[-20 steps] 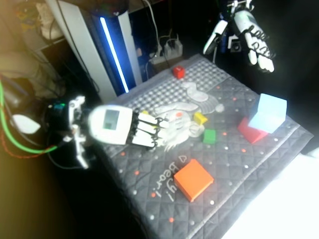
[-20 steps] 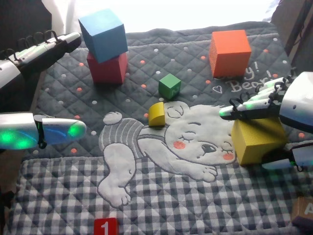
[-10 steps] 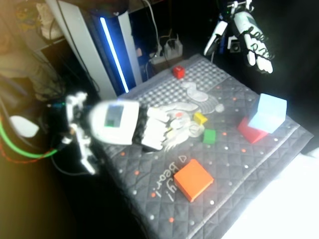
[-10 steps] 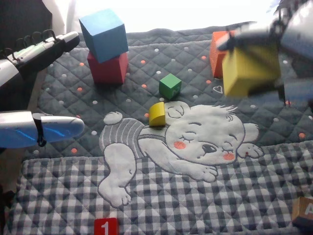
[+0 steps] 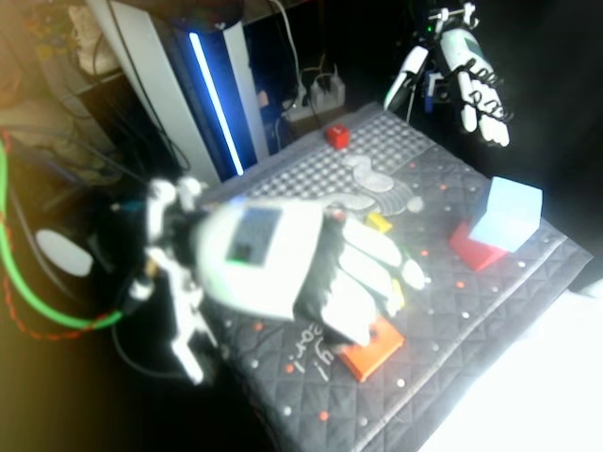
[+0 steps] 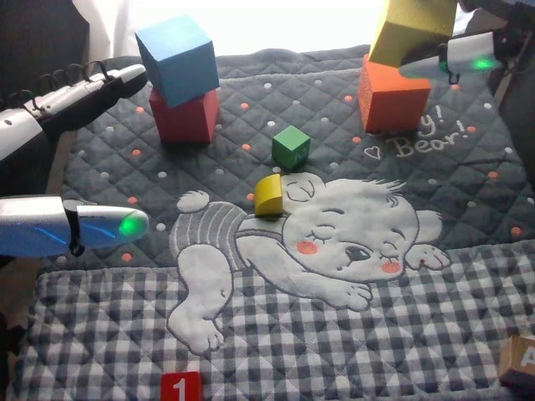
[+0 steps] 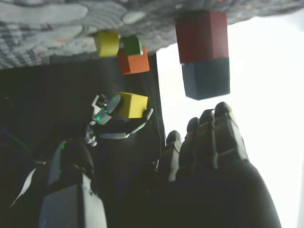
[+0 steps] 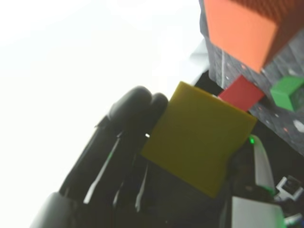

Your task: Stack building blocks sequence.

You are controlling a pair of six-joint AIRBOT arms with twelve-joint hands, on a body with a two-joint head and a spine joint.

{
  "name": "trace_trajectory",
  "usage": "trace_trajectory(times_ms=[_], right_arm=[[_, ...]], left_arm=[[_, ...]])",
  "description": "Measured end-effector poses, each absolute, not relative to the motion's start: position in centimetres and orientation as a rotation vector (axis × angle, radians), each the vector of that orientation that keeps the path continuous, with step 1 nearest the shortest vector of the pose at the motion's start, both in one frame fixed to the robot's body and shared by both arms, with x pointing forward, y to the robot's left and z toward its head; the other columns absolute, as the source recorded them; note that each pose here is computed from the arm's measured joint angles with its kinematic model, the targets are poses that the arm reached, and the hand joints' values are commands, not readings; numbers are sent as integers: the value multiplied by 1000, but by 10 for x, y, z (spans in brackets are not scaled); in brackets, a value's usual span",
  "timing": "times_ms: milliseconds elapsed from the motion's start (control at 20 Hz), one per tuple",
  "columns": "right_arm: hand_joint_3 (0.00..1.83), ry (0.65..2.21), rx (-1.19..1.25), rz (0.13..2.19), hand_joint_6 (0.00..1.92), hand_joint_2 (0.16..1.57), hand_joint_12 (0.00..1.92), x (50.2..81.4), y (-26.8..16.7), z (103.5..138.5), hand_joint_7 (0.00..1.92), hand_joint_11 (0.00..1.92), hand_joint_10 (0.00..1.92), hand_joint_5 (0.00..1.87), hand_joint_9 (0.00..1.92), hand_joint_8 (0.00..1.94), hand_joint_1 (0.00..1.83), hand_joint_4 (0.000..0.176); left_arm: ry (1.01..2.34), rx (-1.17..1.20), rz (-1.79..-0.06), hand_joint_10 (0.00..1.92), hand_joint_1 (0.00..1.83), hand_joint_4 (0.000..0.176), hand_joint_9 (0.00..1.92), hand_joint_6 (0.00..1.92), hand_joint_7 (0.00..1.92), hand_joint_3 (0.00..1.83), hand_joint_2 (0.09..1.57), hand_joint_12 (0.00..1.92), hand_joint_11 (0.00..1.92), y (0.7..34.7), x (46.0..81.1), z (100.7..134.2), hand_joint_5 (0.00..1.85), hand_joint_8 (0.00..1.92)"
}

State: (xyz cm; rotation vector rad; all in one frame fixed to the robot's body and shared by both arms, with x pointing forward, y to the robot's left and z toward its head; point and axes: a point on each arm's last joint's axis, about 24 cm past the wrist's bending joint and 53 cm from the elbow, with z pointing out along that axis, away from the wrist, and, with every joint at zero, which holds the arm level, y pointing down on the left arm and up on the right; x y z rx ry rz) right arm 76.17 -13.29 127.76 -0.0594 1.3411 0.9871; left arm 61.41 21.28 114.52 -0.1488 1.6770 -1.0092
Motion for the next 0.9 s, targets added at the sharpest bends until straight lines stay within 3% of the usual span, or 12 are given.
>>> trace_trajectory(times_ms=[100, 200, 300, 350, 400, 450, 550, 650, 700, 800, 850, 900], right_arm=[[0, 1391, -45, 961, 861, 1035, 1385, 771, -132, 1265, 1302, 1133, 929, 1023, 1278, 573, 1284, 0], [3, 1416, -38, 949, 827, 1042, 1474, 775, -131, 1258, 1230, 934, 975, 1043, 1145, 708, 1272, 0], [1, 1416, -37, 949, 801, 1043, 1492, 775, -131, 1259, 1226, 897, 1013, 1043, 1136, 743, 1277, 0], [0, 1415, -33, 946, 878, 1046, 1442, 777, -132, 1259, 1236, 911, 988, 1026, 1131, 670, 1270, 0], [3, 1417, -33, 945, 883, 1055, 1414, 777, -132, 1258, 1190, 961, 1014, 1019, 1125, 756, 1264, 0], [2, 1423, -31, 943, 950, 1073, 1391, 779, -130, 1256, 1147, 917, 1032, 984, 1087, 815, 1253, 0], [2, 1430, -33, 943, 987, 1076, 1389, 779, -128, 1254, 1149, 917, 1023, 974, 1074, 787, 1250, 0], [1, 1437, -34, 944, 995, 1082, 1277, 780, -124, 1251, 1124, 984, 892, 972, 1095, 801, 1242, 3], [1, 1438, -35, 944, 1010, 1092, 1243, 780, -124, 1251, 1099, 1002, 821, 950, 1114, 842, 1236, 3], [4, 1438, -34, 946, 990, 1125, 1224, 780, -123, 1251, 1032, 977, 724, 877, 1078, 1059, 1239, 0], [0, 1439, -34, 946, 204, 983, 1539, 780, -123, 1251, 756, 498, 892, 823, 716, 569, 1146, 0], [0, 1440, -33, 945, 204, 983, 1539, 780, -123, 1251, 756, 498, 892, 823, 716, 569, 1146, 0]], left_arm=[[1678, -147, -1012, 0, 564, 122, 0, 4, 0, 1, 952, 0, 0, 212, 614, 1145, 10, 0], [1683, -151, -1016, 0, 559, 131, 0, 1, 0, 3, 955, 0, 0, 211, 614, 1143, 2, 0], [1689, -145, -1018, 0, 563, 129, 0, 1, 0, 2, 955, 0, 0, 209, 613, 1142, 2, 0], [1688, -146, -1019, 0, 579, 127, 0, 3, 0, 1, 953, 0, 0, 209, 613, 1142, 7, 0], [1682, -147, -1022, 0, 579, 121, 0, 2, 0, 0, 946, 0, 0, 208, 614, 1144, 5, 0], [1681, -145, -1021, 0, 550, 128, 0, 0, 0, 0, 941, 0, 0, 209, 615, 1145, 0, 0], [1675, -146, -1027, 0, 556, 125, 0, 1, 0, 0, 943, 0, 0, 208, 616, 1145, 2, 0], [1677, -148, -1030, 0, 587, 118, 0, 4, 0, 3, 957, 0, 0, 207, 616, 1145, 12, 0], [1673, -146, -1032, 0, 592, 125, 0, 2, 0, 3, 957, 0, 0, 207, 616, 1146, 7, 0], [1666, -148, -1031, 0, 571, 129, 0, 2, 0, 3, 959, 0, 0, 208, 617, 1148, 9, 0], [1667, -147, -1031, 0, 568, 135, 0, 4, 0, 0, 953, 0, 0, 207, 617, 1148, 16, 0], [1667, -143, -1032, 0, 568, 135, 0, 4, 0, 0, 953, 0, 0, 207, 617, 1148, 16, 0]])
